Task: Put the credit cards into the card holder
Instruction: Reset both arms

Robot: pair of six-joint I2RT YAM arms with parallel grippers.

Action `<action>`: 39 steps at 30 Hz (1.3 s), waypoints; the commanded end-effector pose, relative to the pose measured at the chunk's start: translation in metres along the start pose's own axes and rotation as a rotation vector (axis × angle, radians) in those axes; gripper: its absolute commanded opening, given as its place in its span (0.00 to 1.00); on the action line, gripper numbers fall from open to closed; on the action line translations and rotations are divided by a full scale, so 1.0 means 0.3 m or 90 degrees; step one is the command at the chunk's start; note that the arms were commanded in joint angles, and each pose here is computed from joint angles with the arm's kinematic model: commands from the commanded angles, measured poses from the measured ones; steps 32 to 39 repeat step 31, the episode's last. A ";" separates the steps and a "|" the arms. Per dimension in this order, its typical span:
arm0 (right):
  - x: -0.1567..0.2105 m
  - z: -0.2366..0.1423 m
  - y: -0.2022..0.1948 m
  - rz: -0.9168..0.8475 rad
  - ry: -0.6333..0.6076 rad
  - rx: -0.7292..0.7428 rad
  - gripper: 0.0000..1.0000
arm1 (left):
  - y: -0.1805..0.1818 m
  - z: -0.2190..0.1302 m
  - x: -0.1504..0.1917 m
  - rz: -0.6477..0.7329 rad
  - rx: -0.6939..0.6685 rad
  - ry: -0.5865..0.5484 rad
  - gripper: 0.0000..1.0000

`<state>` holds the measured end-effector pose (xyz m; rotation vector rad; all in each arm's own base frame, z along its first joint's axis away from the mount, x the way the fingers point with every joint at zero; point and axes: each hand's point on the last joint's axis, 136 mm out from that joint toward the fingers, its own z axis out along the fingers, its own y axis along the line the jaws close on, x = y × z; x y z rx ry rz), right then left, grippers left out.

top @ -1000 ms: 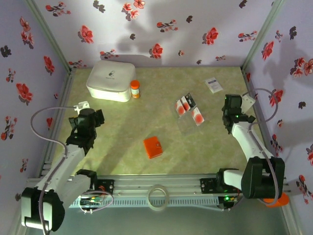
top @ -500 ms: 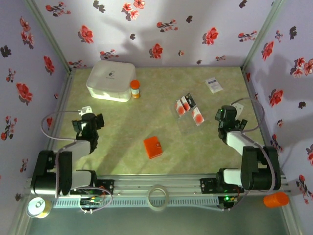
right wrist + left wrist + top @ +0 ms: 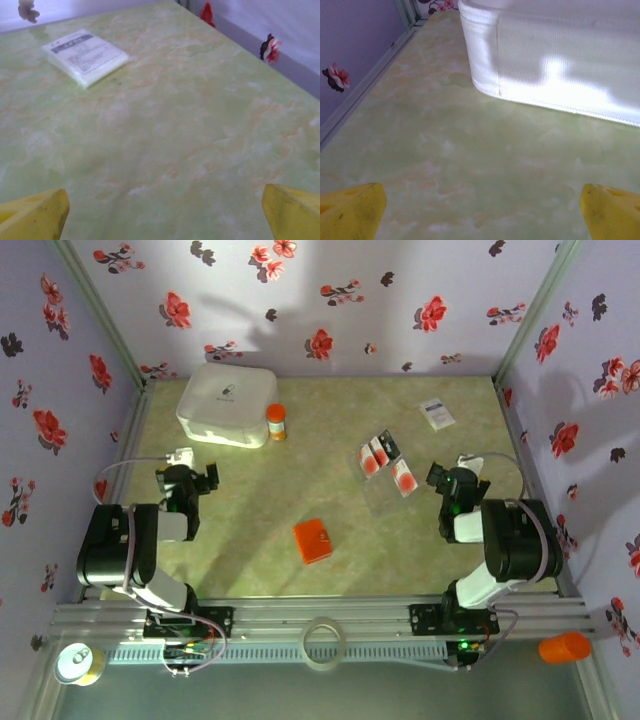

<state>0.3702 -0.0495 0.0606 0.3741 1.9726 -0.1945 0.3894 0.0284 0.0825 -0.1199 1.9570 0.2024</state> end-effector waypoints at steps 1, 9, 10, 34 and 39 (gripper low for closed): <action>-0.105 0.015 0.045 0.002 -0.044 -0.026 1.00 | -0.019 0.011 -0.050 -0.007 0.034 -0.023 1.00; -0.104 -0.006 0.050 -0.021 -0.051 -0.009 0.99 | -0.017 0.013 -0.047 -0.008 0.034 -0.020 1.00; -0.108 -0.007 0.056 -0.023 -0.063 -0.015 0.99 | -0.018 0.012 -0.047 -0.007 0.034 -0.021 1.00; -0.100 0.005 0.080 -0.023 -0.045 -0.055 0.99 | -0.017 0.004 -0.049 -0.005 0.034 -0.029 1.00; -0.100 0.005 0.080 -0.023 -0.045 -0.055 0.99 | -0.017 0.004 -0.049 -0.005 0.034 -0.029 1.00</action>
